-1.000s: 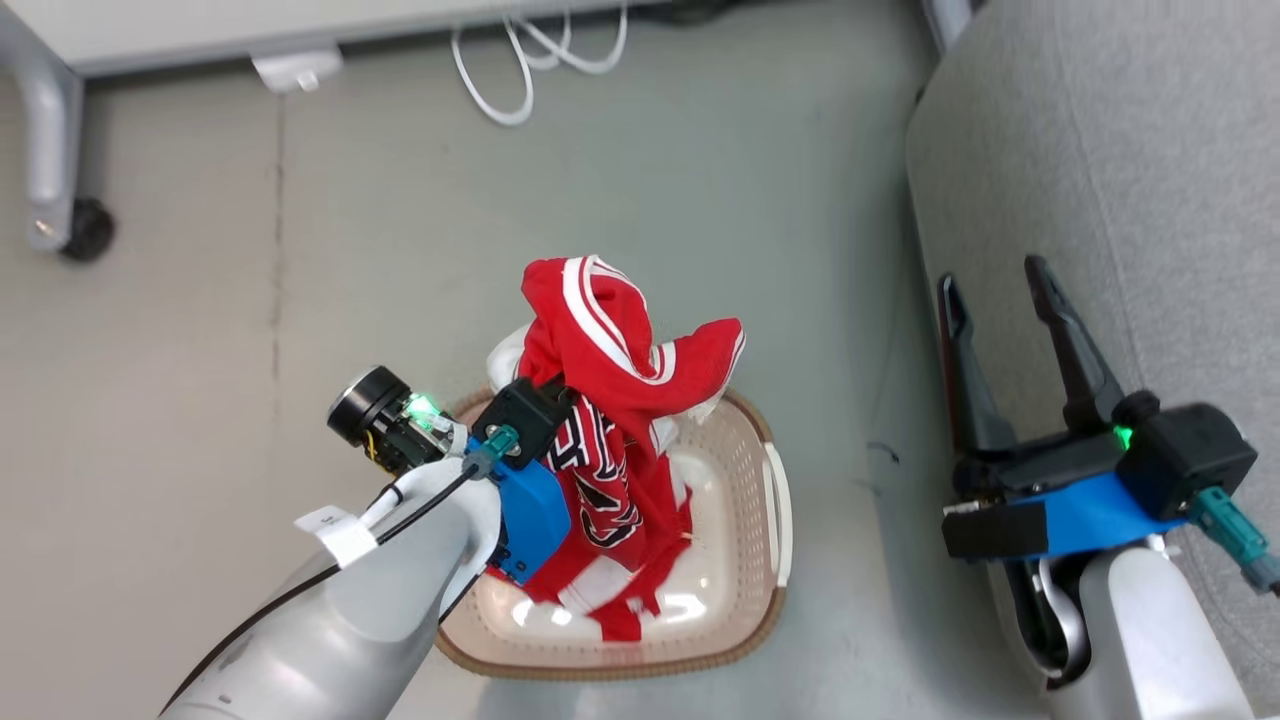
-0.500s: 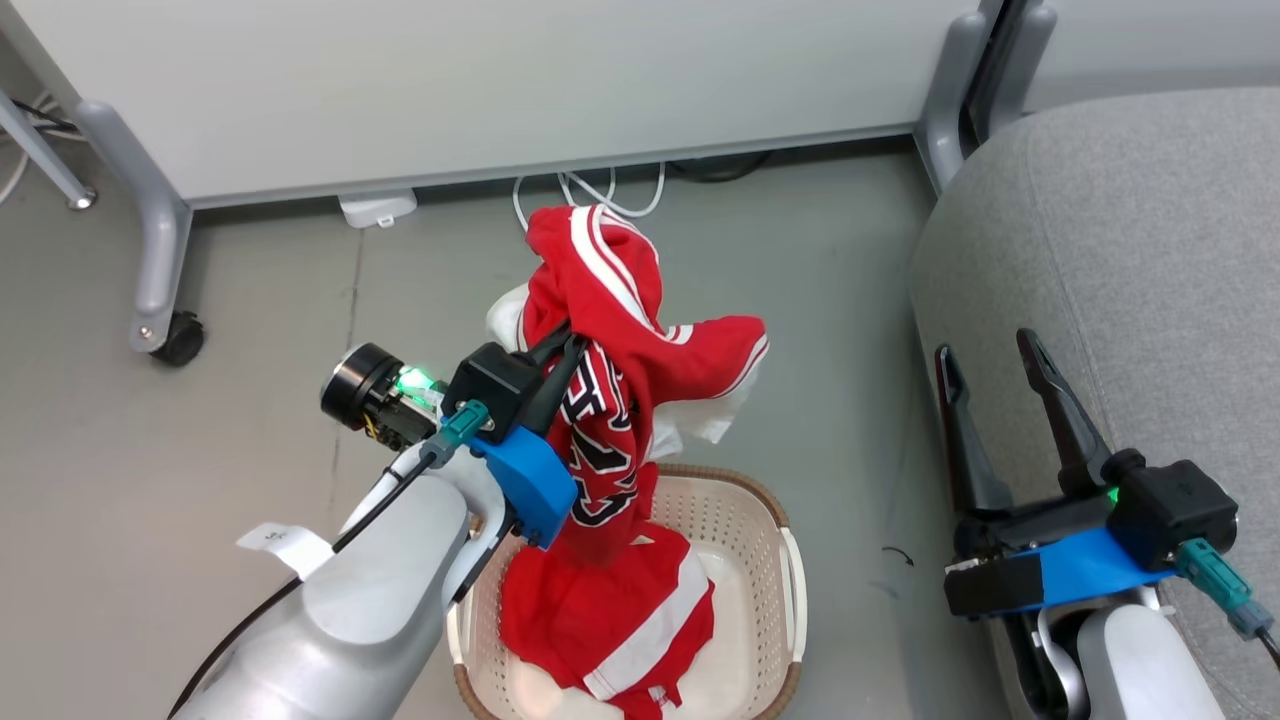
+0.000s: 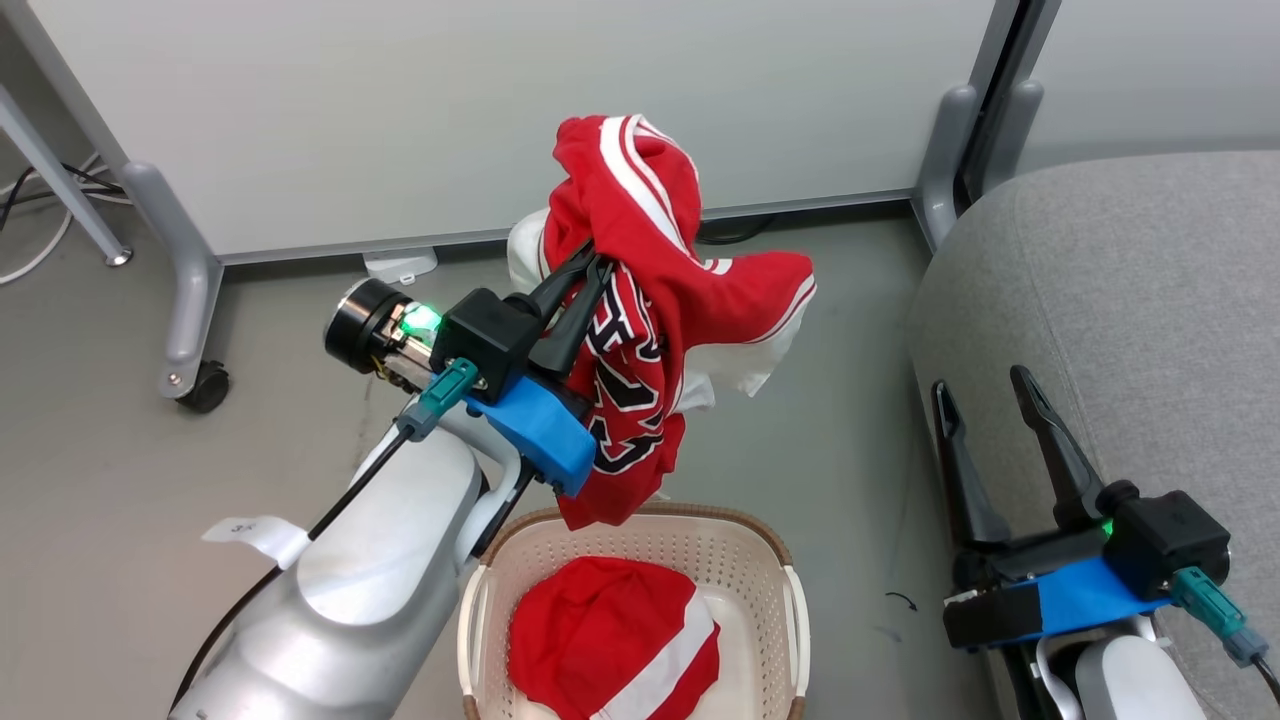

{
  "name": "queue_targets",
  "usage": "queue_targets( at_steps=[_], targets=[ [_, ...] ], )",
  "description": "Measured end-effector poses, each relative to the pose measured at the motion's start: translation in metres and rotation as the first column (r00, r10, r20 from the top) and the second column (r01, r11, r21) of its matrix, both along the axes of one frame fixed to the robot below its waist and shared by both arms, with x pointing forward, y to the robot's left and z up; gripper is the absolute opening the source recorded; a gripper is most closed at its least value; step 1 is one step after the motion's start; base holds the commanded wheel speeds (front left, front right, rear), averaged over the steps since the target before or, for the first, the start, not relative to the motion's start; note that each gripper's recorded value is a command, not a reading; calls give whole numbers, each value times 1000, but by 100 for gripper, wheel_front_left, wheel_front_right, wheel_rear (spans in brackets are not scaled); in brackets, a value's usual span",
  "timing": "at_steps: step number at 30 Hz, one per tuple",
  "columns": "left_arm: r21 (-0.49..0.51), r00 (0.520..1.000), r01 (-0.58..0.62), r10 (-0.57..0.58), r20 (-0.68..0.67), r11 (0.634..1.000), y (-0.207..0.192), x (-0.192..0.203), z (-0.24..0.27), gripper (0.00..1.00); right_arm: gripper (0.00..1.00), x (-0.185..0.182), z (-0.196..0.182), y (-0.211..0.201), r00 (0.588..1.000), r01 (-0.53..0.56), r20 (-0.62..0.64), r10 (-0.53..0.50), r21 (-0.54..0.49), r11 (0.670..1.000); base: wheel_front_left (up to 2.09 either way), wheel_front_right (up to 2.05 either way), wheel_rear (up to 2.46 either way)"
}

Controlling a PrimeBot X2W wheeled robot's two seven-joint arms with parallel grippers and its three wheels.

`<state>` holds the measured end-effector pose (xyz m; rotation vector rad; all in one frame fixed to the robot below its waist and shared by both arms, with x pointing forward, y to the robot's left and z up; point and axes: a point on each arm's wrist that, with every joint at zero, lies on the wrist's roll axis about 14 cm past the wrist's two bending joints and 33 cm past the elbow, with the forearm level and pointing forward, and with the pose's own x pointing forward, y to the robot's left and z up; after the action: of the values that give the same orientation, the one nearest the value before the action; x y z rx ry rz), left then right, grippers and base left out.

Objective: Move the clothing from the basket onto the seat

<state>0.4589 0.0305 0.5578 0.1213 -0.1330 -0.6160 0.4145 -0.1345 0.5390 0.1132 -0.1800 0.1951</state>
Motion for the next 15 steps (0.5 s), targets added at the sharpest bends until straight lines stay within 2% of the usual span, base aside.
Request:
queue_targets(
  at_steps=[8, 15],
  targets=[
    [-23, 999, 40, -39, 21, 999, -11, -7, 11, 0, 100, -3, 4, 10, 1000, -28, 14, 28, -15, 999, 0, 0, 0],
    [-28, 998, 62, -61, 32, 998, -16, -11, 15, 0, 100, 2, 20, 40, 988, -129, 69, 137, -99, 987, 0, 0, 0]
  ],
)
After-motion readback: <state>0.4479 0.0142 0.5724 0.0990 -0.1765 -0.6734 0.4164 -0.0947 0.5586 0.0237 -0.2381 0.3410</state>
